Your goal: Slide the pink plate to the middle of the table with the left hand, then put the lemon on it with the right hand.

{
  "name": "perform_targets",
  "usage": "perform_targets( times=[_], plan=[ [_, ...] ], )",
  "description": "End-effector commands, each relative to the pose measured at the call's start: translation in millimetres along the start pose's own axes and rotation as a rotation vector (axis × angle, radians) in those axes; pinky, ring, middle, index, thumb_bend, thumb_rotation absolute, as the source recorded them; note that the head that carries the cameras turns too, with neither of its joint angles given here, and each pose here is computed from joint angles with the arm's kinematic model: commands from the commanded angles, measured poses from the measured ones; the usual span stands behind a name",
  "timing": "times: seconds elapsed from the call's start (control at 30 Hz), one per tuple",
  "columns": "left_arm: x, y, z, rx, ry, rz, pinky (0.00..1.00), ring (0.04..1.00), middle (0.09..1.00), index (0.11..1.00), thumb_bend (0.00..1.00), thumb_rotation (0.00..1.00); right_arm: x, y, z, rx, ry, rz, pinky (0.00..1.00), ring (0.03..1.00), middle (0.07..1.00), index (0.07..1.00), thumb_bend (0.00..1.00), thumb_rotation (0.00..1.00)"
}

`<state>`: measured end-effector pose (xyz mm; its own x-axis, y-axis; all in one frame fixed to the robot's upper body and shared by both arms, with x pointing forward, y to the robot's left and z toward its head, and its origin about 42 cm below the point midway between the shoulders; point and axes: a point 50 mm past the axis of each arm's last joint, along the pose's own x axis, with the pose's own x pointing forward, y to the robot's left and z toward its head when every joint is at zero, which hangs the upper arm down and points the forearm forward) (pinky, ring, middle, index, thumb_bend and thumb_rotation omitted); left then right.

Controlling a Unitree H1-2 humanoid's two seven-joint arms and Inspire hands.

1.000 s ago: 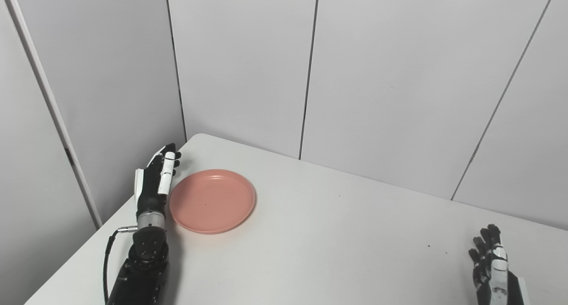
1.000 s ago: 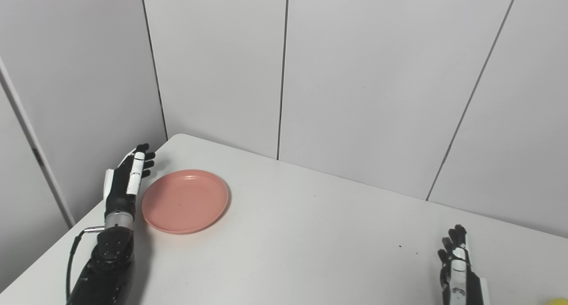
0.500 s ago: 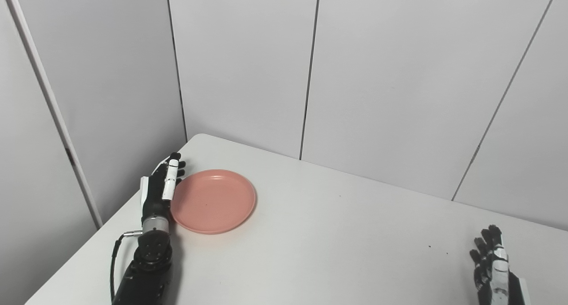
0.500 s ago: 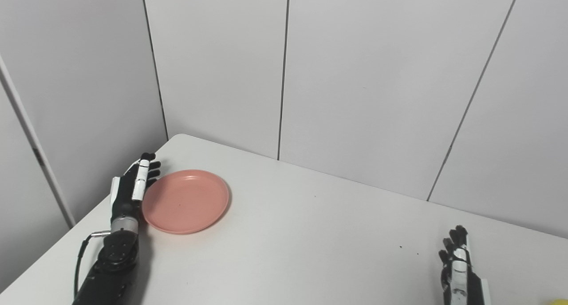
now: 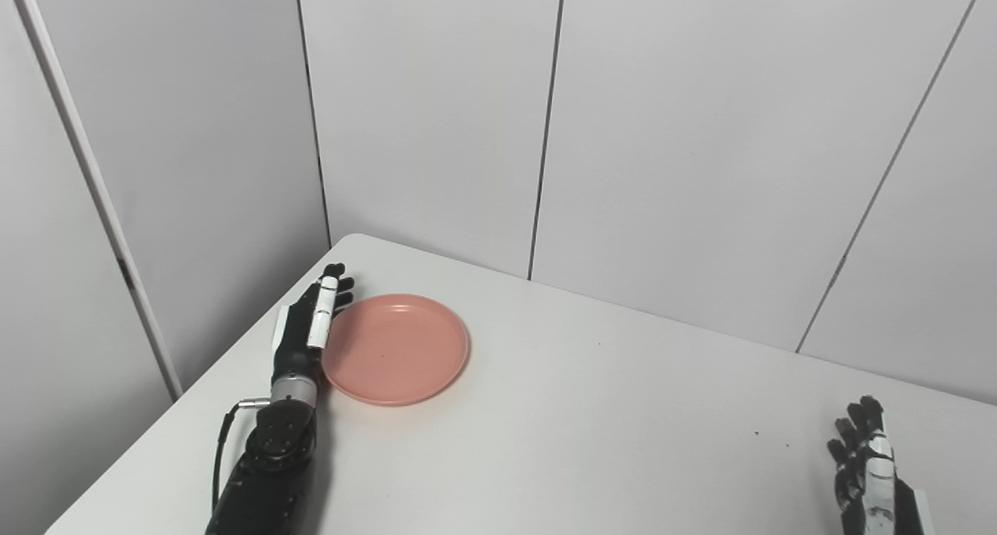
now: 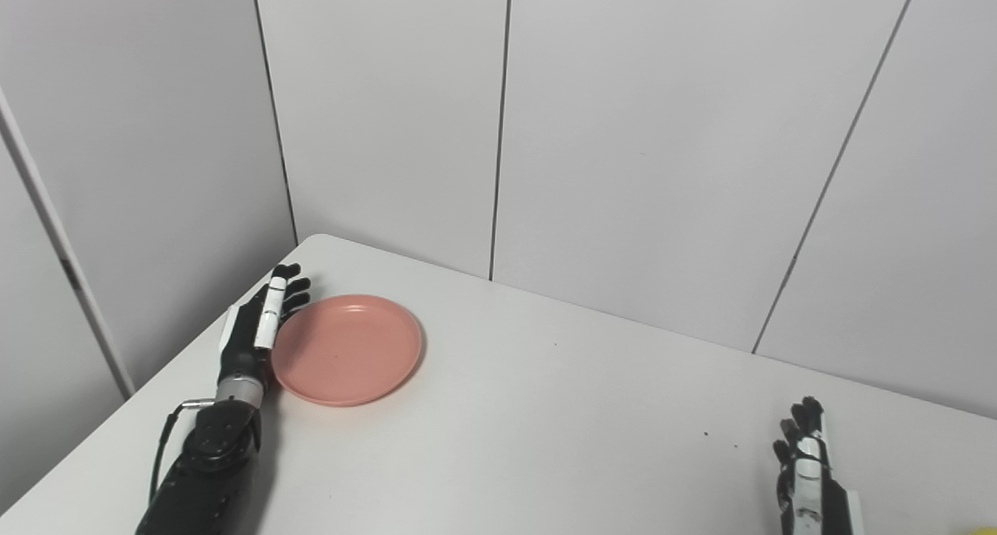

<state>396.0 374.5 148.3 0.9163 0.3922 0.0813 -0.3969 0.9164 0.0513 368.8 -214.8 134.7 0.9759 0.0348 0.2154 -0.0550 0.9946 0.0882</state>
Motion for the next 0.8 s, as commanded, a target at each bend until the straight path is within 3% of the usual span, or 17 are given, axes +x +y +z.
perform_targets(
  times=[0.0,0.33,0.57,0.77],
  plan=[
    [11.5,-7.8,26.8,-0.020,-0.065,-0.041,0.85,0.837,0.820,0.812,0.58,1.00,-4.7,-4.2,-2.3,-0.002,0.014,-0.011,1.00,0.999,0.994,1.000,0.62,1.00],
    [8.9,-24.9,28.4,-0.040,-0.030,-0.119,0.85,0.841,0.834,0.822,0.59,1.00,-5.9,-3.4,-3.3,0.007,0.017,-0.013,1.00,0.999,0.994,1.000,0.62,1.00],
    [8.1,-42.0,27.3,-0.031,-0.064,-0.208,0.82,0.825,0.820,0.808,0.56,1.00,-6.2,-1.4,-3.7,0.004,0.013,-0.013,1.00,0.993,0.993,0.996,0.63,1.00],
    [5.9,-54.9,26.5,-0.037,-0.052,-0.263,0.82,0.823,0.815,0.805,0.61,1.00,-6.5,-0.4,-4.9,0.011,0.013,-0.013,1.00,0.998,0.995,1.000,0.63,1.00]
  ],
)
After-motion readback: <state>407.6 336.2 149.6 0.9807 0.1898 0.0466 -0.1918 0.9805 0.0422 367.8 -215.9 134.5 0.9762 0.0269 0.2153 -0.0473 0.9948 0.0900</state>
